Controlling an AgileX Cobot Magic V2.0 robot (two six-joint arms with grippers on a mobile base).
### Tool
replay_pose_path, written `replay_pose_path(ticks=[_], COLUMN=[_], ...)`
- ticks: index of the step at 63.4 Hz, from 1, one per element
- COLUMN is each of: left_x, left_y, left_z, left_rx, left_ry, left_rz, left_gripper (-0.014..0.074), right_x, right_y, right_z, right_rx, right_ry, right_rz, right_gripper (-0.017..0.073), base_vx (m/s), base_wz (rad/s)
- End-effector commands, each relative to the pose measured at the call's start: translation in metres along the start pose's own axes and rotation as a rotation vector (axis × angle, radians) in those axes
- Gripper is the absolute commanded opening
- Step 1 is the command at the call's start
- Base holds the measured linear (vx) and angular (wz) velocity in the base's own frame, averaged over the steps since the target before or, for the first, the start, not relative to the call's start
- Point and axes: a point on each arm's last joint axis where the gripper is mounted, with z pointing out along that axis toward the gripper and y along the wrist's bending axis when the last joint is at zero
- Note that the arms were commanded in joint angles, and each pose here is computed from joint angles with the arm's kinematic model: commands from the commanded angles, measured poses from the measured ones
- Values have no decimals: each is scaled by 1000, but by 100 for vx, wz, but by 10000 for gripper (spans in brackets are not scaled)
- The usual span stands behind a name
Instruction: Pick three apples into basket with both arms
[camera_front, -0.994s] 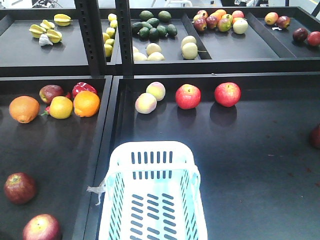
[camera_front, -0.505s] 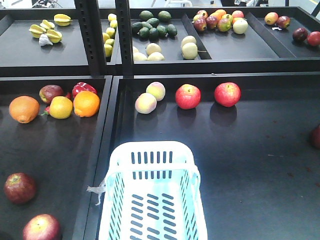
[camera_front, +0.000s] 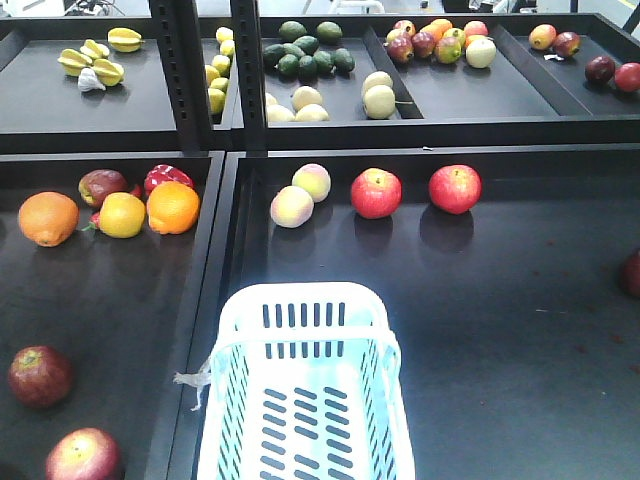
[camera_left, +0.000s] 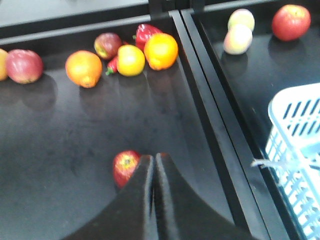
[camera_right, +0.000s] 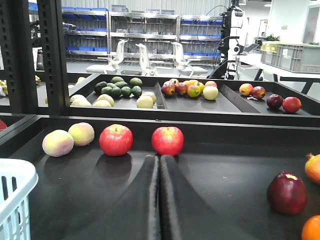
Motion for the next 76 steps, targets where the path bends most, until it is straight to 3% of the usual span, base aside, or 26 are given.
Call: replay_pose_path(ticks=[1,9,17,41,51,64,76], left_x=[-12,-9,-8,-6,-8,-15,-28], left_y=[-1,-3,-3,-3,-7,-29,-49], left_z=[-4,-4,-4,-4,-4,9,26], left_rx=[20,35,38,40,83,332,537], left_ry=[-61,-25,-13,9,-22,-64,-187], left_rz=[-20,-29,-31,-15,136,403,568], left_gripper=[-6,7,78,583,643,627,627], right_x=[-2,-2,-2,-2,-2,-2,-2], right_y=[0,0,0,0,0,0,0], right_z=[0,0,0,0,0,0,0], right_rx=[7,7,7,7,7,7,7], right_ry=[-58,-58,-58,-58,-58,-58,-58], right_rz=[-11,-11,-11,-11,-11,-11,-11], right_gripper=[-9,-9,-9,-9,-9,-9,-9], base_vx=[0,0,0,0,0,0,0], base_wz=[0,0,0,0,0,0,0])
